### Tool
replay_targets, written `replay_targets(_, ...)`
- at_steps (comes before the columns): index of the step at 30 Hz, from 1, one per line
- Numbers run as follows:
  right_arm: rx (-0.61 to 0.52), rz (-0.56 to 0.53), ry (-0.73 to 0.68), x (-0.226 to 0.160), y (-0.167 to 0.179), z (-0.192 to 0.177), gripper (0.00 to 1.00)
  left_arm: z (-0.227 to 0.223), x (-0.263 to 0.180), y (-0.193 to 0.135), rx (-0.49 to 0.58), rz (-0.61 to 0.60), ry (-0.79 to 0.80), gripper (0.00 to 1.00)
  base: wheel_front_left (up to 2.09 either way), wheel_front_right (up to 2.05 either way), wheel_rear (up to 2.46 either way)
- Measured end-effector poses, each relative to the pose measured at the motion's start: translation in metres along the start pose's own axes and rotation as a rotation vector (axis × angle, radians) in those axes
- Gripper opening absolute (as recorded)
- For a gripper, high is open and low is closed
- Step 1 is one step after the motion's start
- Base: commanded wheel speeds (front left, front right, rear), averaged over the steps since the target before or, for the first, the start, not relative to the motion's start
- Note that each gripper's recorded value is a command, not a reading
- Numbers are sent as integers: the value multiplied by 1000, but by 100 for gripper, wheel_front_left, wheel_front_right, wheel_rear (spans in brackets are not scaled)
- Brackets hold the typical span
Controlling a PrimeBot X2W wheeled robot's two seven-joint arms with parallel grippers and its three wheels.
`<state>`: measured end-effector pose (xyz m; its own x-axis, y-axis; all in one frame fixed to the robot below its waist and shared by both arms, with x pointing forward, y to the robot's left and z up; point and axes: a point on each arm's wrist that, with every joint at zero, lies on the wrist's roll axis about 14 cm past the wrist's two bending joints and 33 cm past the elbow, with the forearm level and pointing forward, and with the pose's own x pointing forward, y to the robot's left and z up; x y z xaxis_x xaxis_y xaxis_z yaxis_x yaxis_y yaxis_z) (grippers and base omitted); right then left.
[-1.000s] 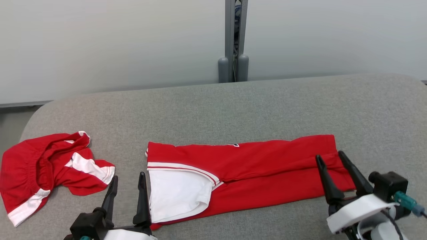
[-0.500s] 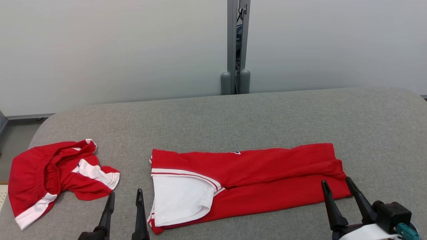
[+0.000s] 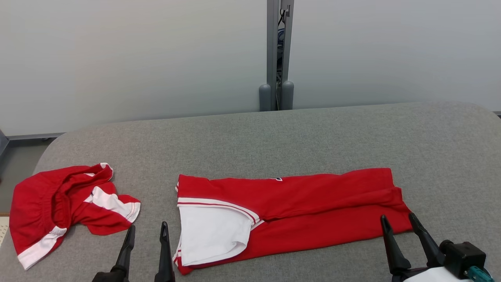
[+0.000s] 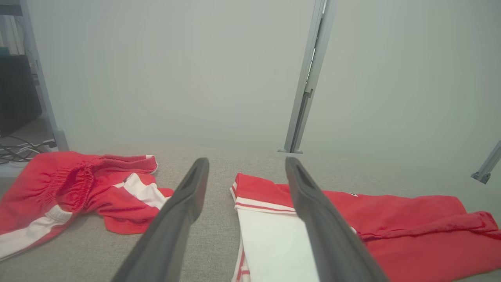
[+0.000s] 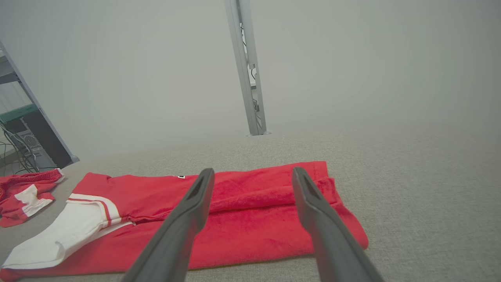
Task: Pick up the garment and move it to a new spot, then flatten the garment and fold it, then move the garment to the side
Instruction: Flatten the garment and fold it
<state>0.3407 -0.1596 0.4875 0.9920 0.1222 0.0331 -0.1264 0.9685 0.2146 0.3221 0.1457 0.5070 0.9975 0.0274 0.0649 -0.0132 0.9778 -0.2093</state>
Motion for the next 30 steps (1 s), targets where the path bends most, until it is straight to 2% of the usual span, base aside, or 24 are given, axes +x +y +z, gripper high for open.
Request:
replay_targets(9, 14, -14, 13, 0, -3, -5, 100, -5, 0, 1, 18, -5, 12, 100, 0, 0, 0)
replay_targets(13, 31, -80, 72, 0, -22, -23, 100, -9, 0, -1, 18, -17, 28, 100, 0, 0, 0)
replay_targets(21, 52, -198, 148, 28, -59, -37, 100, -18, 1, -7, 23, -44, 56, 100, 0, 0, 0)
replay_targets(30, 56, -260, 272, 49, -79, -61, 100, -29, 3, -5, 30, -44, 91, 100, 0, 0, 0)
